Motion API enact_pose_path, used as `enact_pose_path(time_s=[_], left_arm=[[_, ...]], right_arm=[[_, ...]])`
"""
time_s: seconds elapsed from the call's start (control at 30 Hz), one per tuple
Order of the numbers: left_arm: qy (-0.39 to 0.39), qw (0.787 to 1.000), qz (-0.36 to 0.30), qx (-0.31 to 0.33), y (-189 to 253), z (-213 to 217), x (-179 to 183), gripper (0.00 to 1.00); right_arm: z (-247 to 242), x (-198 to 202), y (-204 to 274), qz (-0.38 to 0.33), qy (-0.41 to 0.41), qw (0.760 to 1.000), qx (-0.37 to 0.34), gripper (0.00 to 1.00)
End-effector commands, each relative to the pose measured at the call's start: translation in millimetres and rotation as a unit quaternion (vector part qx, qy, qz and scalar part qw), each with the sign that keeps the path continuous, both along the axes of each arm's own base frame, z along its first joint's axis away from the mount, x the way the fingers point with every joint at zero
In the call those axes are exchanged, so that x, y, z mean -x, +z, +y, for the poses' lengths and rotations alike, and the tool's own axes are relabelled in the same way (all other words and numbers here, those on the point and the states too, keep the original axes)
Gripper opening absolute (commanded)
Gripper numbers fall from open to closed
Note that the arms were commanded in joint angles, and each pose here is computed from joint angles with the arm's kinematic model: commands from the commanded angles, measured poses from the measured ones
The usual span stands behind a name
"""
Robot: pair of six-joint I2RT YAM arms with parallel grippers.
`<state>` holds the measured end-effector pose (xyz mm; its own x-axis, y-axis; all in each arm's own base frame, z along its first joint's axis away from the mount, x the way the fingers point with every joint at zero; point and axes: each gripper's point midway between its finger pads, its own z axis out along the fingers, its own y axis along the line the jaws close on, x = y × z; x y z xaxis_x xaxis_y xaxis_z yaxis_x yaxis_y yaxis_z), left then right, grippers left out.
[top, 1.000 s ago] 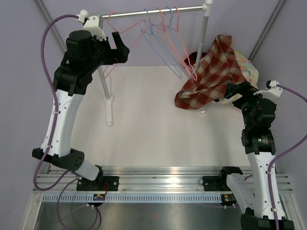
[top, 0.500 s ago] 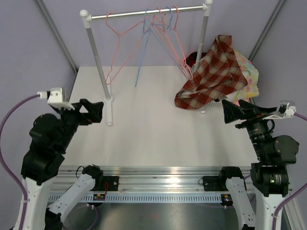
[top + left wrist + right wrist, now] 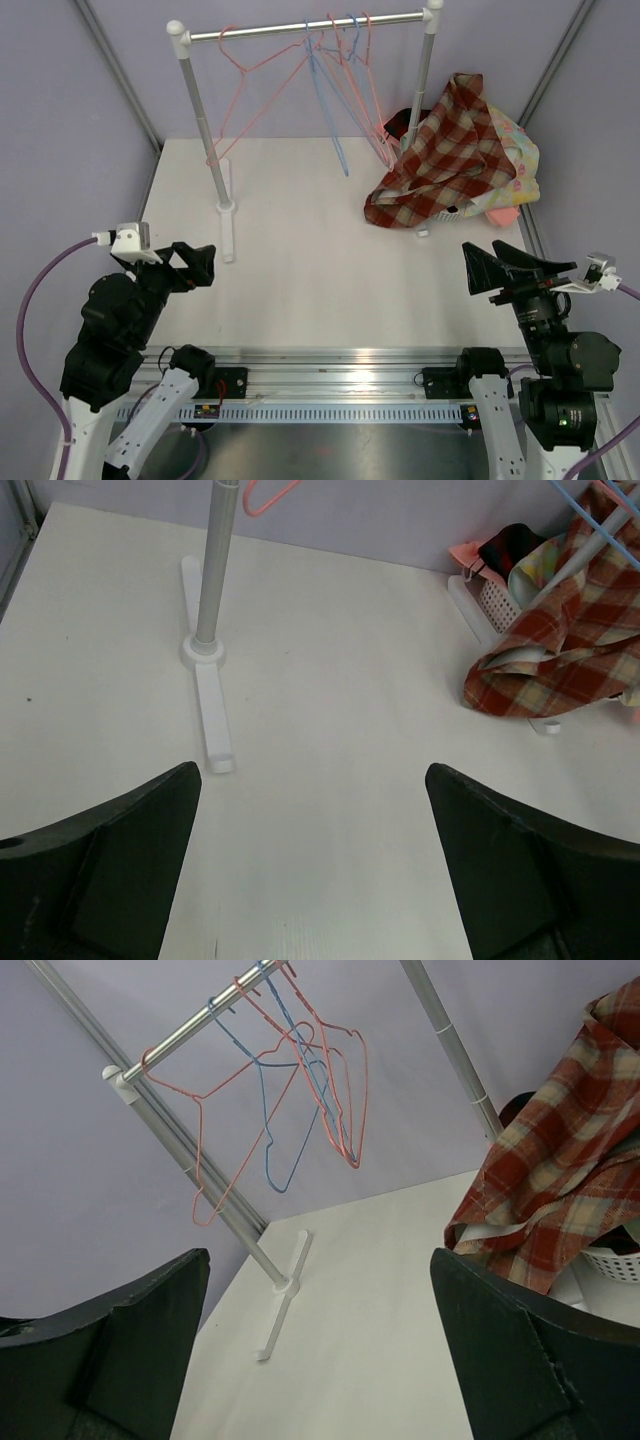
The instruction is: Remove the skirt from the hanger
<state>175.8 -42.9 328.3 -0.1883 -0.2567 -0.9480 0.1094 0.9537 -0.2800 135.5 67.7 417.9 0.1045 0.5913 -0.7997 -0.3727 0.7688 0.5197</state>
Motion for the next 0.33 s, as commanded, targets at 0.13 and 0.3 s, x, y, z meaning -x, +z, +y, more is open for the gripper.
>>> enact_pose_path(time_s=[0.13, 0.3], left_arm=[[0.029, 1.0, -0.007, -0.005, -2, 8, -8, 0.99], [0.109, 0.992, 0.033, -0.06, -27, 31, -34, 0.99]], right_arm=[[2, -1, 0, 0.009, 0.004, 1.0, 0.012, 1.0], [-1, -12, -15, 0.026, -0.005, 0.999, 0.029, 1.0]])
